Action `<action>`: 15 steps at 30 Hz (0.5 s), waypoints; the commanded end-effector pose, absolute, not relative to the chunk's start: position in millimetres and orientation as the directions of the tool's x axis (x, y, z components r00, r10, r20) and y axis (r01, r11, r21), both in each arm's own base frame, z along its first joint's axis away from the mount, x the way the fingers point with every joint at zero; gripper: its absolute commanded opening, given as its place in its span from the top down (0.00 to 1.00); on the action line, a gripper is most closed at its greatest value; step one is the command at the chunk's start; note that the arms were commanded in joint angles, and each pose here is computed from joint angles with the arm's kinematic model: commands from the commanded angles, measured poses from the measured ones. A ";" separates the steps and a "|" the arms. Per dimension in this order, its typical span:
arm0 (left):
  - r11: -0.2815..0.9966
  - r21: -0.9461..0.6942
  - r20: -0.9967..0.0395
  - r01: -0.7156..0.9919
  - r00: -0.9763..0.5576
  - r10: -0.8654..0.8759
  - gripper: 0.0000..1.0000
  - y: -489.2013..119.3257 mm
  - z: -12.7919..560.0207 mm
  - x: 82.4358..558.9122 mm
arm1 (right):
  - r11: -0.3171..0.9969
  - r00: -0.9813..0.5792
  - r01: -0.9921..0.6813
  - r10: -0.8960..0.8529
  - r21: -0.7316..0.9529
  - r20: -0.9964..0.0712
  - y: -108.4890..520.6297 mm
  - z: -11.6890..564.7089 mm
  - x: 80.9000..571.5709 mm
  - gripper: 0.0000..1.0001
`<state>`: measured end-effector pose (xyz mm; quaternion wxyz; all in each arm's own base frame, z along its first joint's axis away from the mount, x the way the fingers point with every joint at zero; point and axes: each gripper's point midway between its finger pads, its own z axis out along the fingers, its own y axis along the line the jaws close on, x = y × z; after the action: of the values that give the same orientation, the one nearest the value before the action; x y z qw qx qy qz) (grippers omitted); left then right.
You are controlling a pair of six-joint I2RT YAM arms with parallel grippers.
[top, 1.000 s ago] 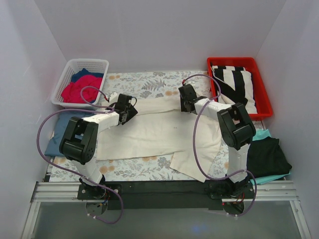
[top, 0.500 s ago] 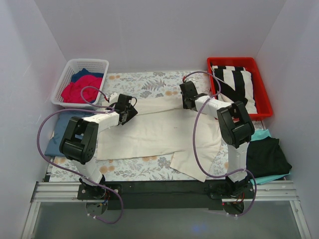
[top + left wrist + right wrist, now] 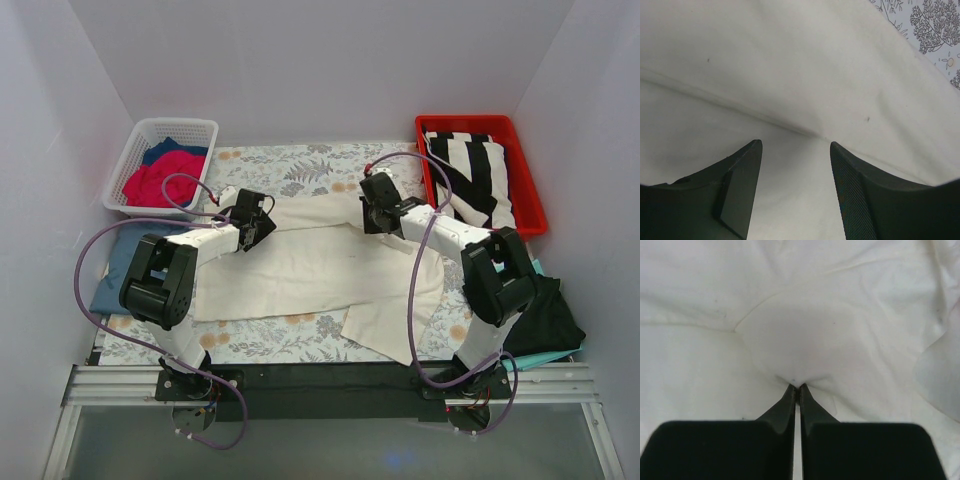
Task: Fold and stack the t-shirts
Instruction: Fold the tshirt
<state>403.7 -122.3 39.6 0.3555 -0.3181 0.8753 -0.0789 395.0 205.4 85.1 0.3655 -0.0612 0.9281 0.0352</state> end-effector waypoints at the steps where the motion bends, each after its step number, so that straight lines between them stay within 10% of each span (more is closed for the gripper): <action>1: 0.783 -0.361 -0.584 -0.506 -0.532 -0.613 0.44 -119.4 44.0 404.1 | 0.985 -0.801 -0.160 -0.092 0.065 -0.592 214.2 65.1 358.7 0.97; 6: 0.782 -0.363 -0.575 -0.507 -0.538 -0.616 0.44 -120.9 40.8 401.9 | 0.988 -0.848 -0.150 -0.118 0.021 -0.517 210.7 34.3 328.2 0.66; 15: 0.798 -0.367 -0.578 -0.477 -0.556 -0.598 0.44 -132.5 40.9 400.9 | 0.995 -0.798 -0.084 -0.097 -0.050 -0.594 190.8 54.5 328.5 0.63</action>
<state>402.0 -128.1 39.5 0.3545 -0.3133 0.8771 -0.0823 319.8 200.2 29.6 0.2714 -0.0725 0.9597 0.0042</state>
